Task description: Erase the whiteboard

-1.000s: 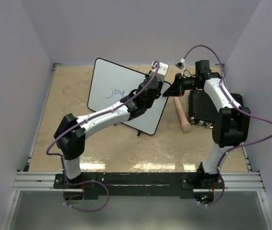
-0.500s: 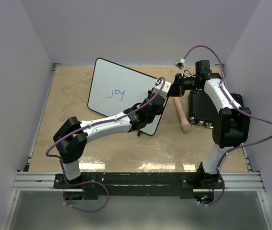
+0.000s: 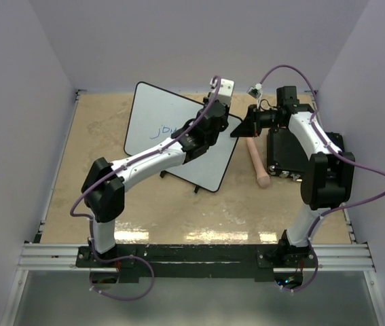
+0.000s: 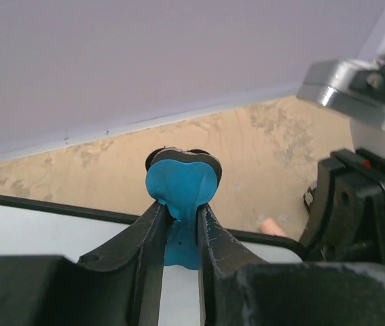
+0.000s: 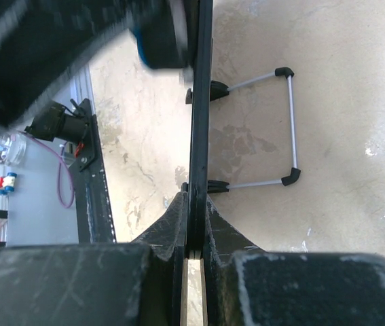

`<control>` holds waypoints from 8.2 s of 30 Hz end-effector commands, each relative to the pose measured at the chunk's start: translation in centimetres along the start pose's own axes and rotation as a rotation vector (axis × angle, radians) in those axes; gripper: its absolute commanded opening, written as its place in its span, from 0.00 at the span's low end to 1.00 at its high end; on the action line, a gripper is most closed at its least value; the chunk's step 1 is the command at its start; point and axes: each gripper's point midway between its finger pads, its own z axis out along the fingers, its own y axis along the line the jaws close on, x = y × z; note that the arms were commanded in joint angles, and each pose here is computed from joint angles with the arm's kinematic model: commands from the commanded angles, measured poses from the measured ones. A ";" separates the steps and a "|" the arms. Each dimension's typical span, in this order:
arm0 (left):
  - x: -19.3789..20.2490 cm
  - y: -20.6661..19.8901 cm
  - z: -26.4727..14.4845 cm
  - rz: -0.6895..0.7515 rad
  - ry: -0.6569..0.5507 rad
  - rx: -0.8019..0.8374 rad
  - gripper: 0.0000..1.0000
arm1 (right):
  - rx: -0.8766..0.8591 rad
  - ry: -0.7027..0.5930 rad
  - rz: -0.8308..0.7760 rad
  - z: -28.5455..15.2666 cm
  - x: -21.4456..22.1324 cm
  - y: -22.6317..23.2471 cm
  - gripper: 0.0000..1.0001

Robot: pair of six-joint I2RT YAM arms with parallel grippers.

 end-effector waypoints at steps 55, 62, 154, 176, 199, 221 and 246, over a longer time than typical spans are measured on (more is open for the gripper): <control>17.1 23.0 -6.9 0.269 0.514 0.180 0.00 | -0.015 0.031 -0.146 0.1 -0.8 1.4 0.00; 22.2 25.1 -9.7 0.329 0.629 0.155 0.00 | -0.019 0.032 -0.143 0.2 -1.0 1.3 0.00; 17.3 16.7 -7.0 0.396 0.519 0.236 0.00 | -0.013 0.022 -0.144 0.4 -1.3 0.9 0.00; 2.0 16.6 1.7 0.369 0.172 0.079 0.00 | -0.005 0.035 -0.141 0.2 -1.0 1.0 0.00; 11.2 23.9 -2.1 0.171 0.445 0.089 0.00 | -0.004 0.040 -0.136 0.4 -1.2 0.4 0.00; 4.5 4.3 -0.7 0.101 0.379 0.408 0.00 | 0.018 0.023 -0.159 0.2 -1.6 0.8 0.00; 7.4 26.7 0.4 0.216 0.443 -0.100 0.00 | 0.011 0.032 -0.162 0.2 -1.3 0.9 0.00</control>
